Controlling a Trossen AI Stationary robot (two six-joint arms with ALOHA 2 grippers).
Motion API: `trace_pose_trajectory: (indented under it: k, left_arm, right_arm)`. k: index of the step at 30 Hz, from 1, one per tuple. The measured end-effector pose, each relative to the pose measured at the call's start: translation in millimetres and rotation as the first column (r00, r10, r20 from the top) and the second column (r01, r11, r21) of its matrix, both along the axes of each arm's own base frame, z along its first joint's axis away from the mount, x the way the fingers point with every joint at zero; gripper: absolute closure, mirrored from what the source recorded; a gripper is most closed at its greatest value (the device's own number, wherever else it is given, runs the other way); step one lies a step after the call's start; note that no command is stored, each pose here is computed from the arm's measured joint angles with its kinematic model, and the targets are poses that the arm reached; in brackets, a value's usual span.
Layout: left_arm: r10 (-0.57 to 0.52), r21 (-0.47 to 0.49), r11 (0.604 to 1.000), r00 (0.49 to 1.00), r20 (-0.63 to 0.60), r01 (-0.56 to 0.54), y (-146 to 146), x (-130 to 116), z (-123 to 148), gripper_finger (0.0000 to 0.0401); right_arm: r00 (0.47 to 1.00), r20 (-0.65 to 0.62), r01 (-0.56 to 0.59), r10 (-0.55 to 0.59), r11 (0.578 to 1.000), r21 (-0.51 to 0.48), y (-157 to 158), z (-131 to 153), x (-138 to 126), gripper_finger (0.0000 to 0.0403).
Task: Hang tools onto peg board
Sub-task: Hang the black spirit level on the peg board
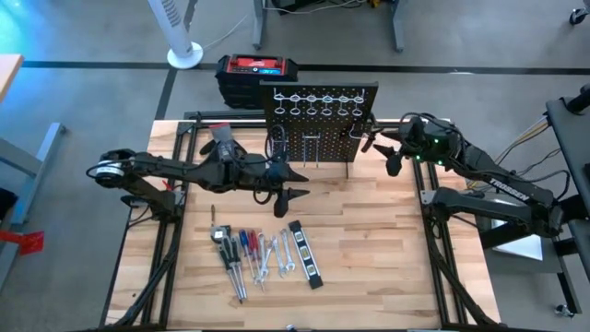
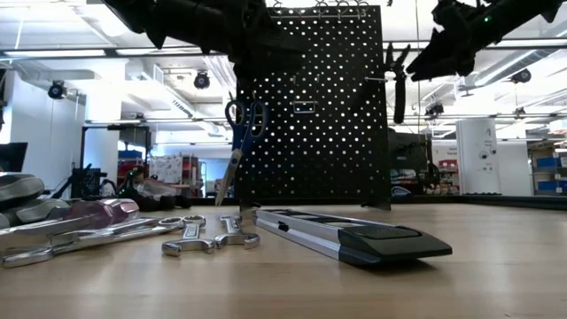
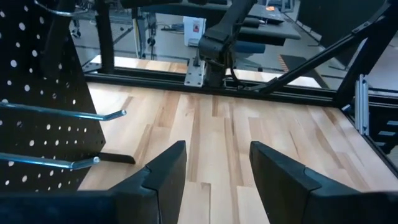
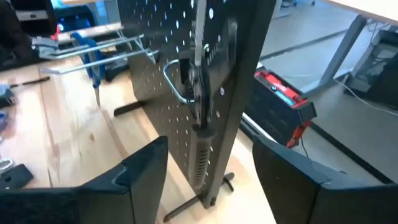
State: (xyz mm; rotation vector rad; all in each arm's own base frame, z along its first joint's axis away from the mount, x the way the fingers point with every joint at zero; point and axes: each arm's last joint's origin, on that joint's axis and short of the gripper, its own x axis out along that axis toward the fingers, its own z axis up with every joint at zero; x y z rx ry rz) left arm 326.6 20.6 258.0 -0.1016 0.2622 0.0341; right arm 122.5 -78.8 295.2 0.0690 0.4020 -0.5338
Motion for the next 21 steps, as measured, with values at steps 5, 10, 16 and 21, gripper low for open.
trace_pose_trajectory:
  k: [5,10,16,21]
  left_arm:
    - [-0.005,-0.001,1.000,1.000,0.019,0.005,-2.0,-3.0,6.0,0.0234]
    - [-0.020,-0.002,1.000,1.000,0.024,0.020,-7.1,-5.2,9.3,0.0234]
    - [-0.037,-0.007,0.999,0.999,-0.019,0.037,-14.6,-13.5,13.3,0.0239]
    - [-0.020,0.002,1.000,0.999,-0.049,0.020,-15.4,-36.0,30.7,0.0245]
  right_arm:
    - [1.000,0.015,0.001,-0.001,1.000,-0.007,3.0,2.4,-4.6,0.0176]
    - [1.000,0.025,0.001,-0.001,1.000,-0.014,7.5,4.5,-11.6,0.0189]
    - [1.000,-0.006,0.013,-0.013,0.999,0.041,18.5,0.7,-28.4,0.0198]
    - [0.997,0.067,-0.033,0.025,0.991,0.133,25.0,-5.0,-32.3,0.0199]
